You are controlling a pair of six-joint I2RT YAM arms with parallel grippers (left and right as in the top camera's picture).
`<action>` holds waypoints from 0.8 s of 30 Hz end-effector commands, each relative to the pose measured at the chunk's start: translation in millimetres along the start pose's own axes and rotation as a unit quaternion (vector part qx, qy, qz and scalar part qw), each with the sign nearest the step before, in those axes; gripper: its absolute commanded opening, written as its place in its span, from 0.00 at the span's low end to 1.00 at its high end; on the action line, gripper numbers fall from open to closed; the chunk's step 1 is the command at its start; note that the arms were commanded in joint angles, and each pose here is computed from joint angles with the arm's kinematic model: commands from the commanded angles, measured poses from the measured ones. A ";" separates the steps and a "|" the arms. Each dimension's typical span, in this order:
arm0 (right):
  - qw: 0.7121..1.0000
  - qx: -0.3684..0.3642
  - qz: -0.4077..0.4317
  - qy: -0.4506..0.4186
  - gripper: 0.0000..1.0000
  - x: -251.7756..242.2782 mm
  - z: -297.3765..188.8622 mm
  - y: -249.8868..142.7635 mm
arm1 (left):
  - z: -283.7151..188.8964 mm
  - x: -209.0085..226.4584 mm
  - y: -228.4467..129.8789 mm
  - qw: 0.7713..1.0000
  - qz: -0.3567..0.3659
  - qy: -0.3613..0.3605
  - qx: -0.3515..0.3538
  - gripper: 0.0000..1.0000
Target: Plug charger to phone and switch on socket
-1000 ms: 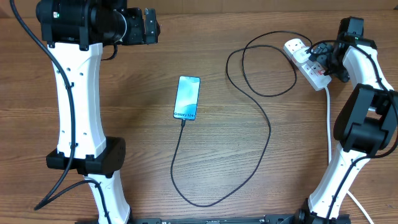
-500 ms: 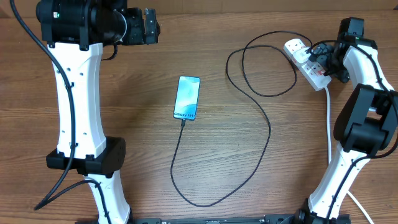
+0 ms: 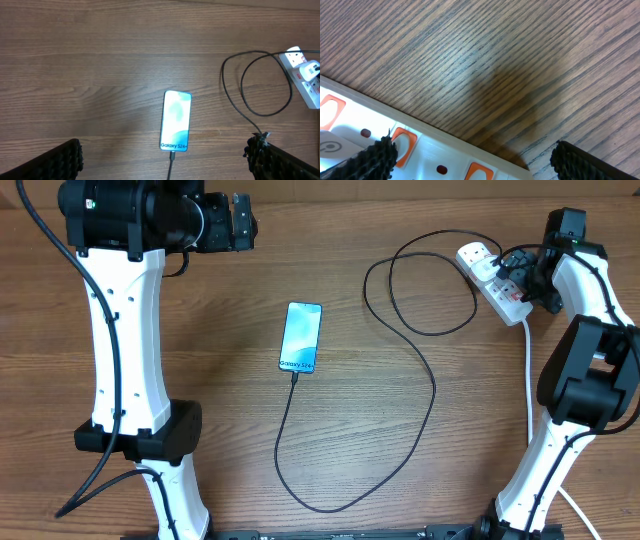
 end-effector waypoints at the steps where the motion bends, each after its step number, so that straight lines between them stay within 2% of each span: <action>1: 0.999 0.023 -0.020 0.023 1.00 11.3 3.3 -11.5 | 5.1 0.0 -1.2 1.000 -0.002 0.007 0.005 1.00; 17: 0.999 0.029 -0.028 0.027 1.00 12.1 0.6 -13.2 | 5.1 0.0 -1.2 1.000 -0.002 0.007 0.005 1.00; 21: 0.999 0.007 -0.023 0.029 1.00 8.7 -26.0 2.1 | 5.1 0.0 -1.2 1.000 -0.002 0.007 0.005 1.00; 24: 0.999 -0.033 -0.011 0.018 1.00 1.0 -67.7 19.3 | 5.1 0.0 -1.2 1.000 -0.002 0.007 0.005 1.00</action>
Point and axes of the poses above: each gripper's point midway between its finger pads, its own z axis out along the fingers, its own x axis along the line the jaws close on, y = z × x, the point moved 3 cm from there along -z, back along the fingers, and after that the axes turned 11 degrees about -z, right-handed, at the moved point
